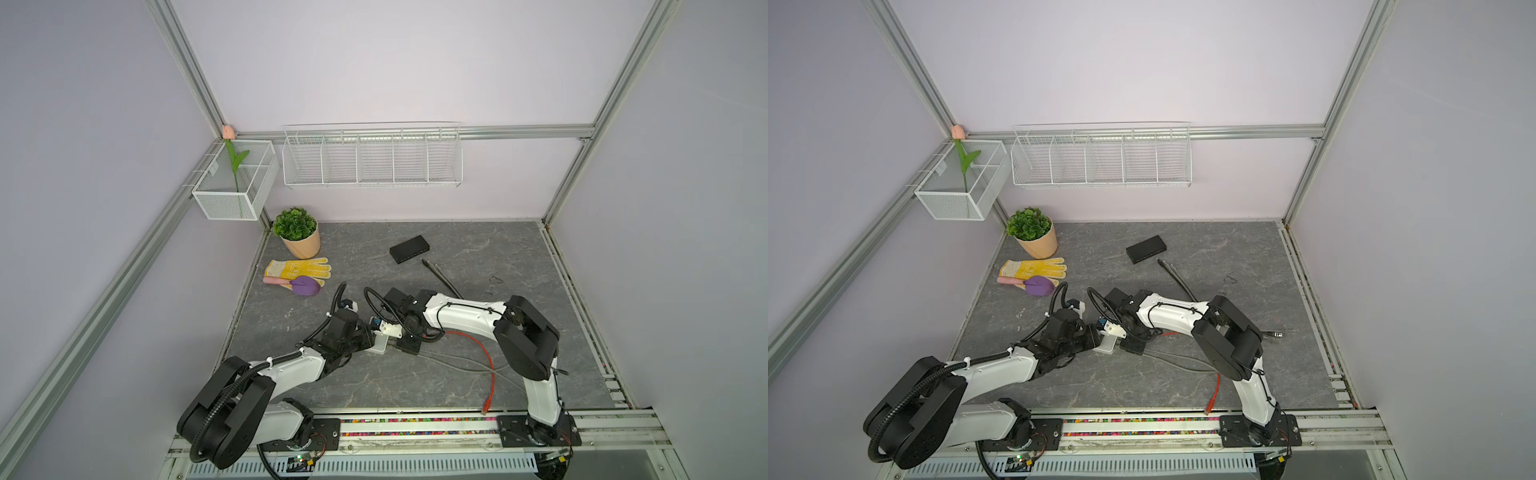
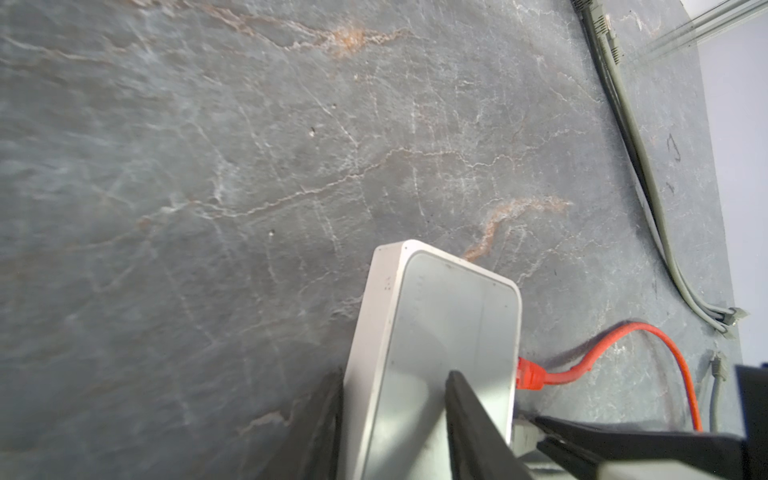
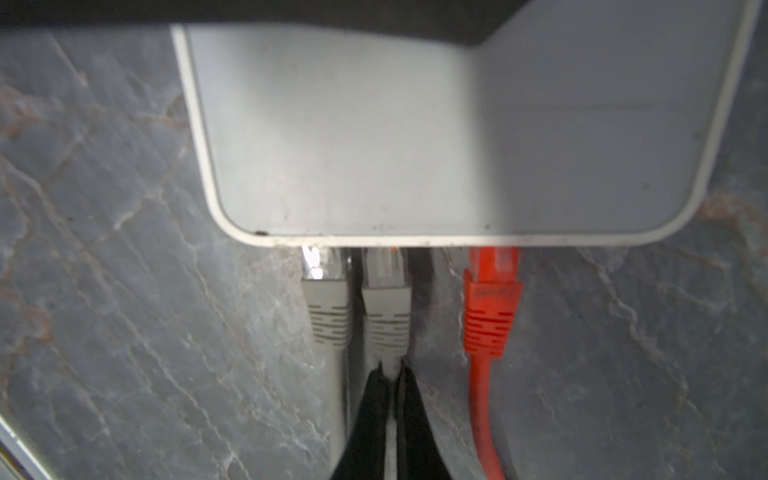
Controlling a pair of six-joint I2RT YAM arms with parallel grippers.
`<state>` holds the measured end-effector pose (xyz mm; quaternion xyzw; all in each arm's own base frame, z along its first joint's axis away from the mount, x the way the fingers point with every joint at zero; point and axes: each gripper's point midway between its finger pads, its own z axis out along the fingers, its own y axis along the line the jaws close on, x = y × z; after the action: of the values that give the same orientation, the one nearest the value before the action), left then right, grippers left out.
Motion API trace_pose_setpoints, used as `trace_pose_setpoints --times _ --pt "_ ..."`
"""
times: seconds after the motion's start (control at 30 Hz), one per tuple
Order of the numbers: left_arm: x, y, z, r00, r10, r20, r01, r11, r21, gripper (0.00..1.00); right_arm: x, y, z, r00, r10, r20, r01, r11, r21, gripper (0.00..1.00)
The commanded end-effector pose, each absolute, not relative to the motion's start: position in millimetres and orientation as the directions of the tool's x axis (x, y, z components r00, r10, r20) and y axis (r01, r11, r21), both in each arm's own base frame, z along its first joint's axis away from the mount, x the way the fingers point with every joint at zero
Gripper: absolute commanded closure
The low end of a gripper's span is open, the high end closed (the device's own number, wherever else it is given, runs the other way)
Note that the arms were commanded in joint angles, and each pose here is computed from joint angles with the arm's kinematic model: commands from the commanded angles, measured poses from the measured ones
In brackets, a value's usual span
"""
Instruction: Insert the plug into the switch port
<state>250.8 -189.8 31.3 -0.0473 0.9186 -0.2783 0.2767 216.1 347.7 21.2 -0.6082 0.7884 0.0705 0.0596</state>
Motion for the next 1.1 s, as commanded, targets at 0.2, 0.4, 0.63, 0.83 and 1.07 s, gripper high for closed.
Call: trace_pose_setpoints --times 0.2,0.4,0.63,0.83,1.07 --pt "197 -207 13 -0.935 -0.127 -0.331 0.100 0.801 -0.590 0.61 260 451 86 -0.174 -0.779 -0.602 -0.971 0.236 -0.024 0.93" --pt "195 -206 14 -0.933 -0.125 -0.336 0.106 0.799 -0.592 0.61 256 460 103 -0.159 -0.733 -0.661 -0.977 0.214 -0.003 0.93" --pt "197 -208 18 -0.932 -0.114 -0.345 0.121 0.797 -0.591 0.62 237 466 118 -0.129 -0.675 -0.726 -0.990 0.134 0.050 0.93" --pt "197 -211 18 -0.933 -0.107 -0.342 0.127 0.794 -0.595 0.61 238 464 119 -0.119 -0.676 -0.727 -0.990 0.135 0.037 0.93" --pt "198 -210 19 -0.933 -0.110 -0.344 0.125 0.796 -0.593 0.62 246 471 122 -0.123 -0.665 -0.737 -0.988 0.152 0.028 0.93"
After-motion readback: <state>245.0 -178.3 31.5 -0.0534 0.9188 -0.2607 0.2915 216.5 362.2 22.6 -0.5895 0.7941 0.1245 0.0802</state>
